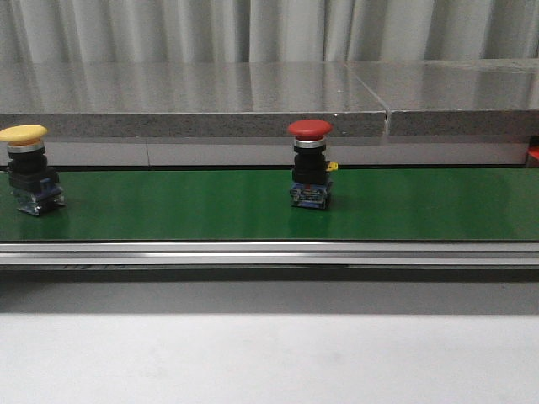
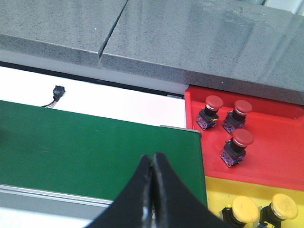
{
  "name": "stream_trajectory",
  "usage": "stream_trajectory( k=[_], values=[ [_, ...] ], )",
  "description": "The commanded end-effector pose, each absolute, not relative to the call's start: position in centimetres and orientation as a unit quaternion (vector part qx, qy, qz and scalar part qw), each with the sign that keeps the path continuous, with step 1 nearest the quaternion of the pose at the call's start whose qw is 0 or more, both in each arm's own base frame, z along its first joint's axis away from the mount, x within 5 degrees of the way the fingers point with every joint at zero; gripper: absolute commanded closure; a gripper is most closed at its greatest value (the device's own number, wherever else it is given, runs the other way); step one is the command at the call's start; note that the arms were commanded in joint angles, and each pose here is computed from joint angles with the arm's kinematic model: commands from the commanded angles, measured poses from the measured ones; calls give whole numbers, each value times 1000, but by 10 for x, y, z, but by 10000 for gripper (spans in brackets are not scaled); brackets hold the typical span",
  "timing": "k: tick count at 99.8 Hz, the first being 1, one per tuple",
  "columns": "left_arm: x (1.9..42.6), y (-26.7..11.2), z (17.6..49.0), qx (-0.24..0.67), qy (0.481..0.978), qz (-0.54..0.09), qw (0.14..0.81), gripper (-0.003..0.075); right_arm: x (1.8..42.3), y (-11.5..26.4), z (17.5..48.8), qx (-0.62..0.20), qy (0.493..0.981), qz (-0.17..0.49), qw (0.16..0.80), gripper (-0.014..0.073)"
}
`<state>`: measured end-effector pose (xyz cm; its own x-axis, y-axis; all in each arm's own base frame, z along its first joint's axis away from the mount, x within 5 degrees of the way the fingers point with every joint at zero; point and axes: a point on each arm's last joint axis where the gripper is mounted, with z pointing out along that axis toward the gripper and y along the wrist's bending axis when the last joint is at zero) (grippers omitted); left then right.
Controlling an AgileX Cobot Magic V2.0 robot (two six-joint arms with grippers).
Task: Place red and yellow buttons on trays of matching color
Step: 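Place the yellow button on the green belt and open the left gripper, then move the right gripper to the red button at the belt end, grasp, lift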
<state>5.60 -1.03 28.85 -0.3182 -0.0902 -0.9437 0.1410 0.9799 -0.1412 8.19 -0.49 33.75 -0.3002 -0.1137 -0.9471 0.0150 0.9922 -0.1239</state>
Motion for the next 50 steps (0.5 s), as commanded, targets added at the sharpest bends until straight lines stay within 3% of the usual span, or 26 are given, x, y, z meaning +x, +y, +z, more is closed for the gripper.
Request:
stream_trajectory(
  k=[1,14,32,39,50],
  values=[
    [58,-12,302,16,782,-115,613,739,83,-5,352,-38,775,-61,628,624],
    [58,-12,302,16,782,-115,613,739,83,-5,351,-38,776,-61,626,430],
    [58,-12,302,16,782,-115,613,739,83,-4,351,-34,777,-51,627,20],
    [58,-12,302,16,782,-115,613,739,85,-3,352,-33,775,-47,630,-57],
    [58,-12,302,16,782,-115,613,739,92,-3,351,-34,781,-46,622,-59]
  ],
)
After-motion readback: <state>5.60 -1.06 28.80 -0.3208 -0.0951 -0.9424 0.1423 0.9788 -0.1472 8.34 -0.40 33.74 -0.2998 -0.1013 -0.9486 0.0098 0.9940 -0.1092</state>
